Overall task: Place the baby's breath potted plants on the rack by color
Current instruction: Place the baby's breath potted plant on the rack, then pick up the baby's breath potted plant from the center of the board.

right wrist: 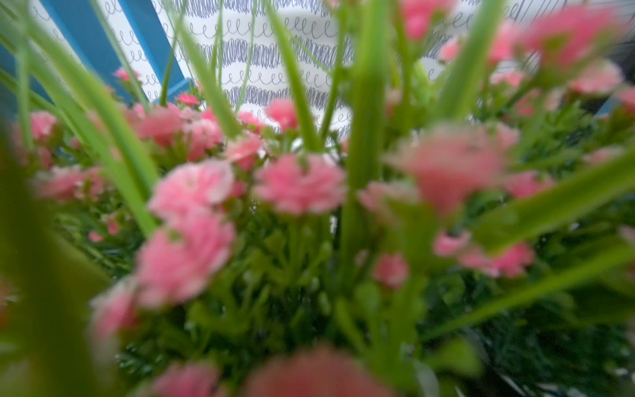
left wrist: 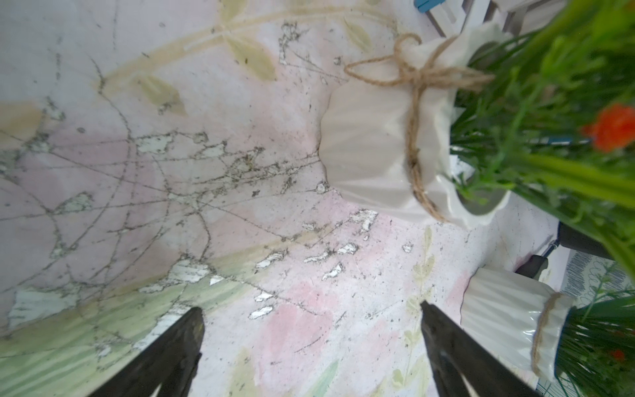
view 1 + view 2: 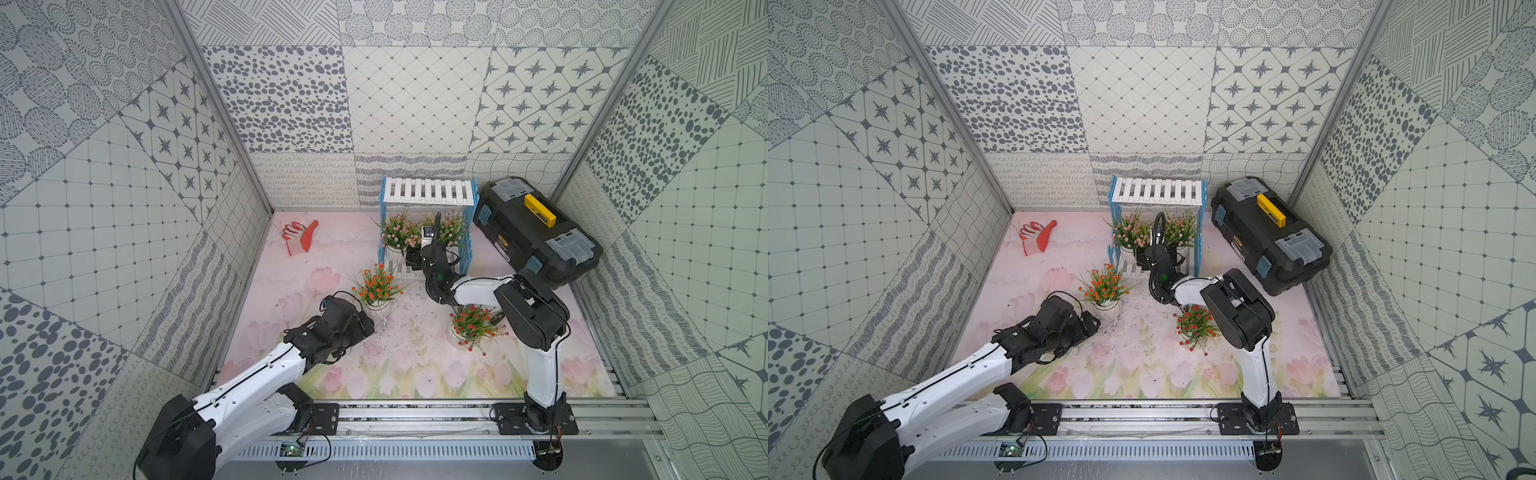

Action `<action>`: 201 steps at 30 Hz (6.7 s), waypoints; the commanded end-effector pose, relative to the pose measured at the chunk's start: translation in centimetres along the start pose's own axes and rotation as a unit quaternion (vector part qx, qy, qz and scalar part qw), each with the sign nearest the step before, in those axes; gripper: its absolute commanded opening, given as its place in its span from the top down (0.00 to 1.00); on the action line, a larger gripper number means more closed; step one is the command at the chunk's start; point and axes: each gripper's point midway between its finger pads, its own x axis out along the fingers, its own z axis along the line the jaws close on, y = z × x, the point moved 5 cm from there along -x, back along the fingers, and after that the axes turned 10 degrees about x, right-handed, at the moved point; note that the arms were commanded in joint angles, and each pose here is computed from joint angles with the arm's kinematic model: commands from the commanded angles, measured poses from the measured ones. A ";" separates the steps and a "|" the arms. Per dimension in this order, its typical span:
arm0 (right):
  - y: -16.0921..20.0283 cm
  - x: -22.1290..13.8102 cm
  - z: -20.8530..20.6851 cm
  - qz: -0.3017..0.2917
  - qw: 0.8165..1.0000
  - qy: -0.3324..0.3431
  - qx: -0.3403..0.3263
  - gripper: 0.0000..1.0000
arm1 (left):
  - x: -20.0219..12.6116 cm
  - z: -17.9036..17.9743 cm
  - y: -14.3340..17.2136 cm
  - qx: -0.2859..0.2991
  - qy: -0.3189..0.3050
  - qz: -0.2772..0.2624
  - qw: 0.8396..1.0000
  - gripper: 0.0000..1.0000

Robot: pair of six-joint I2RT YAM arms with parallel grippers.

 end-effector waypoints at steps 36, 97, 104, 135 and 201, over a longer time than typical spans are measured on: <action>-0.6 -5.0 1.4 0.075 0.991 -0.111 0.009 0.02 | -0.4 0.3 -0.1 0.013 -0.005 -0.016 1.000 0.01; 3.8 -5.8 0.9 0.190 0.978 -0.062 0.057 0.31 | -0.2 0.3 -0.1 0.017 -0.009 -0.016 1.000 0.01; 3.2 -5.3 -0.3 0.174 0.982 -0.044 0.058 0.30 | -0.2 0.6 0.0 0.020 -0.018 -0.015 1.000 0.01; -8.3 -17.5 2.7 0.213 0.919 -0.328 0.056 0.02 | 0.9 -4.2 -0.6 0.362 0.036 -0.231 0.903 0.01; -9.2 -19.9 0.0 0.166 0.915 -0.364 0.055 0.02 | 6.2 -6.9 -7.5 0.313 0.004 -0.333 0.889 0.13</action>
